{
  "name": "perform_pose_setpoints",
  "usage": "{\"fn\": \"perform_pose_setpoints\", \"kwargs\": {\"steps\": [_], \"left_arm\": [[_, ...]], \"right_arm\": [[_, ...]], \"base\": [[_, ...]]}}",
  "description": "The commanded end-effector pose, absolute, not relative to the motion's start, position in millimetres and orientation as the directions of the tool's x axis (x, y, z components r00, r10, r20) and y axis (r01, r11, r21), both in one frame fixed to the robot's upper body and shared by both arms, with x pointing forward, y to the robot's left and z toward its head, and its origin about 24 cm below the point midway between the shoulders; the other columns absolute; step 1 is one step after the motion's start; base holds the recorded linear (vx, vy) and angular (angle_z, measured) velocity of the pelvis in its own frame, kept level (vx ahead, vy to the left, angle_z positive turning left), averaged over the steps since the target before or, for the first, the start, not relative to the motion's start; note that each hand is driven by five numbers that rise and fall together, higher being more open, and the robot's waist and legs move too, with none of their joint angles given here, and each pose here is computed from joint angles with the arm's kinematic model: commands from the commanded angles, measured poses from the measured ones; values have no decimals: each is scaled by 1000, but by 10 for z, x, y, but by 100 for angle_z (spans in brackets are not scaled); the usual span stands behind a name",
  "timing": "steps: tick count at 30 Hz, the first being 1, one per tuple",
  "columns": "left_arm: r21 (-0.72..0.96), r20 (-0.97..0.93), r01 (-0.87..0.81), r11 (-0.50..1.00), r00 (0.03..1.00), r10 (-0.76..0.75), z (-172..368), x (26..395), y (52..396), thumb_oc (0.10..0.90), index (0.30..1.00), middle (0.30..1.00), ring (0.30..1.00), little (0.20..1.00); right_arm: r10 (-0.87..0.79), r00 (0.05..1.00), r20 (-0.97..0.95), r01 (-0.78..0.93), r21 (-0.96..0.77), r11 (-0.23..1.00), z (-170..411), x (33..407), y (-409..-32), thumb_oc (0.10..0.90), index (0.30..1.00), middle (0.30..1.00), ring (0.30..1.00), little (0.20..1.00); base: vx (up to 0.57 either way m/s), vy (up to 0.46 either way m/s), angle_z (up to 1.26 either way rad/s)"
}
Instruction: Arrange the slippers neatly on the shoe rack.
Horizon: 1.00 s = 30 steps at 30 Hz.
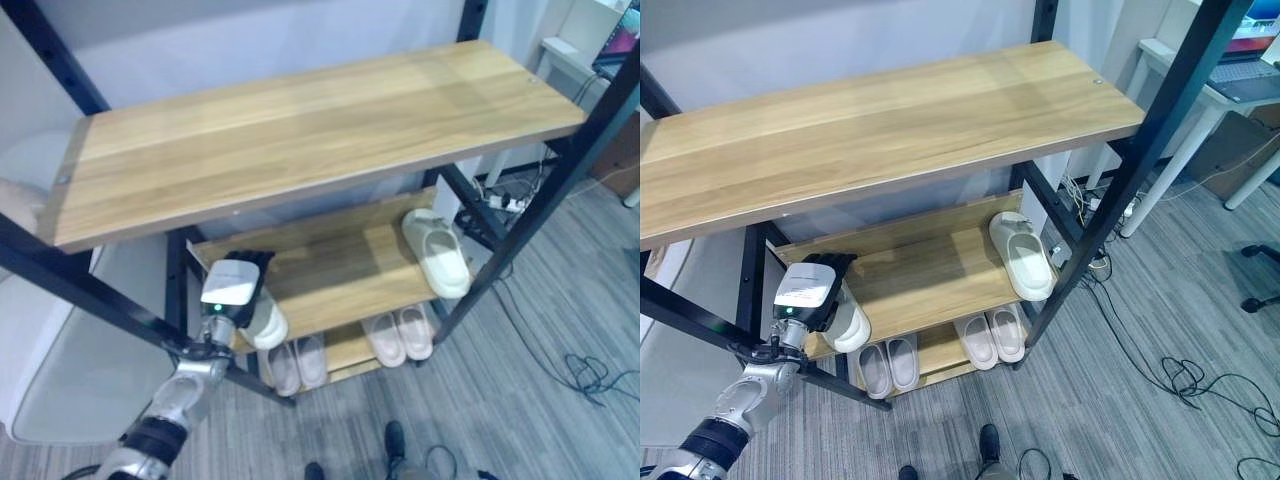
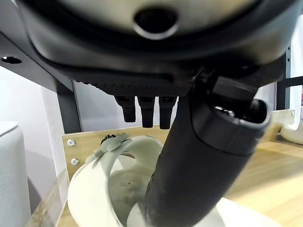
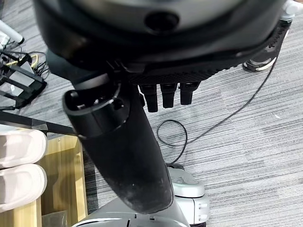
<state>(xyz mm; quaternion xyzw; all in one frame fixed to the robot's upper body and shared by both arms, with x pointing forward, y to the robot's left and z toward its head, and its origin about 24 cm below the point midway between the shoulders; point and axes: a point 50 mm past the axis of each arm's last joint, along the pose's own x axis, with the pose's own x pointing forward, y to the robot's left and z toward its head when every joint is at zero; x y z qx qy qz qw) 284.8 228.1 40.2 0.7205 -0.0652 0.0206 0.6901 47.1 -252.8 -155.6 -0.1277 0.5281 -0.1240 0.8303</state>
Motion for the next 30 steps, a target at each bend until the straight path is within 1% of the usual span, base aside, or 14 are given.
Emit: {"fn": "perform_pose_setpoints", "kwargs": {"steps": [1, 2, 3, 4, 5, 9, 16, 19, 23, 27, 28, 30], "left_arm": [[903, 400, -399, -159, 916, -22, 1204, 3296, 2518, 800, 900, 900, 900, 900], [903, 400, -399, -158, 916, -22, 1203, 3297, 2517, 800, 900, 900, 900, 900], [908, 395, -392, -150, 919, -6, 1193, 3324, 2519, 577, 566, 566, 566, 566], [914, 385, -381, -140, 923, 4, 1170, 3341, 2515, 577, 566, 566, 566, 566], [925, 367, -363, -115, 930, 15, 1152, 3373, 2492, 400, 300, 300, 300, 300], [933, 353, -352, -75, 936, 9, 1136, 3403, 2431, 400, 300, 300, 300, 300], [944, 317, -323, -63, 945, -85, 1062, 3467, 2157, 400, 300, 300, 300, 300], [940, 331, -339, -42, 934, -136, 1088, 3506, 2015, 400, 300, 300, 300, 300], [927, 364, -376, -10, 901, -235, 1157, 3543, 1777, 400, 300, 300, 300, 300], [900, 414, -435, 27, 834, -366, 1335, 3607, 1415, 400, 300, 300, 300, 300], [891, 432, -452, 51, 805, -406, 1400, 3624, 1269, 400, 300, 300, 300, 300], [880, 450, -470, 69, 779, -436, 1473, 3645, 1144, 400, 300, 300, 300, 300]], "right_arm": [[-383, 492, -782, 48, -415, 909, -1447, 636, -2683, 800, 900, 900, 900, 900], [-383, 492, -782, 49, -415, 908, -1447, 636, -2683, 800, 900, 900, 900, 900], [-384, 497, -778, 44, -419, 907, -1440, 644, -2688, 800, 900, 900, 900, 900], [-383, 499, -778, 42, -420, 907, -1438, 646, -2689, 800, 900, 900, 900, 900], [-380, 502, -777, 36, -420, 907, -1436, 656, -2687, 800, 900, 900, 900, 900], [-367, 501, -784, 23, -412, 911, -1447, 661, -2659, 800, 900, 900, 900, 900], [-356, 544, -760, 12, -417, 909, -1410, 781, -2645, 800, 900, 900, 900, 900], [-354, 554, -754, 0, -425, 905, -1403, 785, -2639, 800, 900, 900, 900, 900], [-360, 549, -754, -2, -432, 902, -1411, 772, -2640, 800, 900, 900, 900, 900], [-376, 546, -749, 17, -439, 898, -1411, 783, -2653, 800, 900, 900, 900, 900], [-383, 550, -742, 29, -442, 897, -1402, 796, -2667, 800, 900, 900, 900, 900], [-391, 558, -732, 36, -449, 893, -1387, 821, -2687, 800, 900, 900, 900, 900]], "base": [[14, -2, -4], [19, -2, -4], [21, 2, -4], [31, 5, -1], [0, 0, 0], [17, -1, -6], [0, 0, 0], [0, 0, 0], [4, -21, -10], [14, -12, -9], [23, 1, -11], [19, 3, -6]]}}
